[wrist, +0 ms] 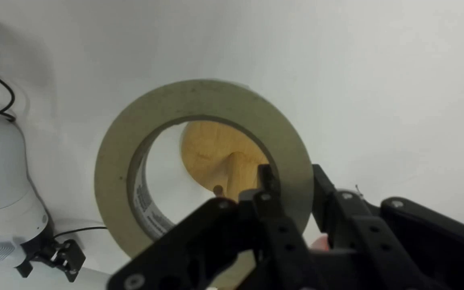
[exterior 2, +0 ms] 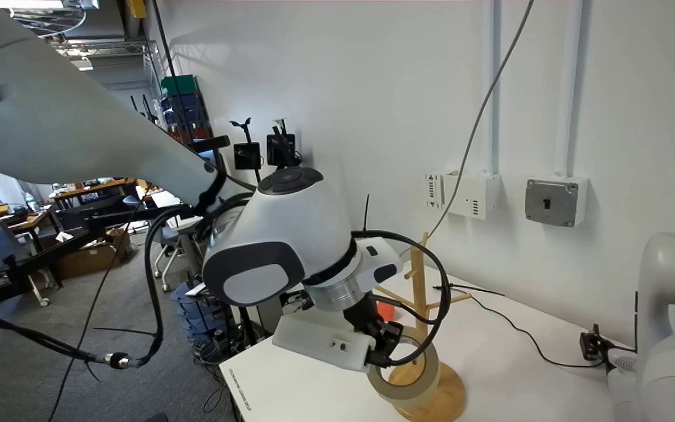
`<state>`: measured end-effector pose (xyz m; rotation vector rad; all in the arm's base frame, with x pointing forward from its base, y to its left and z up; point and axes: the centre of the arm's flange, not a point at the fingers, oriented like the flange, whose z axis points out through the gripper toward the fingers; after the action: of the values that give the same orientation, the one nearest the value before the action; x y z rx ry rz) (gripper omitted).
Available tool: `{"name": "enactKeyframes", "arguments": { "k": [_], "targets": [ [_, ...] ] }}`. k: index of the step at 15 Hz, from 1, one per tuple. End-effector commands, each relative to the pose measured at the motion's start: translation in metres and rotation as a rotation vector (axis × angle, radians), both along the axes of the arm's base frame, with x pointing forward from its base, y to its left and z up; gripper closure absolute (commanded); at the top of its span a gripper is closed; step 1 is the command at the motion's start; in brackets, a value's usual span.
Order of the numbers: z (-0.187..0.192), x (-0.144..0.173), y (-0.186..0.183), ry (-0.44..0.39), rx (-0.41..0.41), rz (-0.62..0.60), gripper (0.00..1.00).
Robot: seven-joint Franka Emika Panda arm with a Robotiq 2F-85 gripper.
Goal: Pick up the seal tape and put it on the wooden object
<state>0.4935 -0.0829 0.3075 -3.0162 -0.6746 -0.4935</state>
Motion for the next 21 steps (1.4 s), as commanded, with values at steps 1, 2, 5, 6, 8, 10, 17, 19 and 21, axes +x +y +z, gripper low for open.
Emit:
{"name": "enactKeyframes", "arguments": {
  "k": [1,2,5,6,8,10,17,19,21],
  "targets": [
    [-0.001,0.0,0.0,0.002,0.0,0.0,0.75],
    [-0.003,0.0,0.0,0.006,0.0,0.0,0.75],
    [-0.005,0.0,0.0,0.009,0.001,-0.001,0.94],
    [-0.005,0.0,0.0,0.009,0.002,0.0,0.94],
    [-0.007,0.0,0.0,0.001,0.004,0.004,0.94],
    [-0.081,-0.007,-0.015,-0.005,0.009,-0.001,0.94],
    [-0.167,-0.011,-0.021,0.011,0.013,-0.016,0.94],
    [-0.175,-0.006,-0.017,0.012,0.016,-0.007,0.94],
    [-0.179,-0.001,-0.016,0.02,0.018,0.002,0.94]
  ]
}}
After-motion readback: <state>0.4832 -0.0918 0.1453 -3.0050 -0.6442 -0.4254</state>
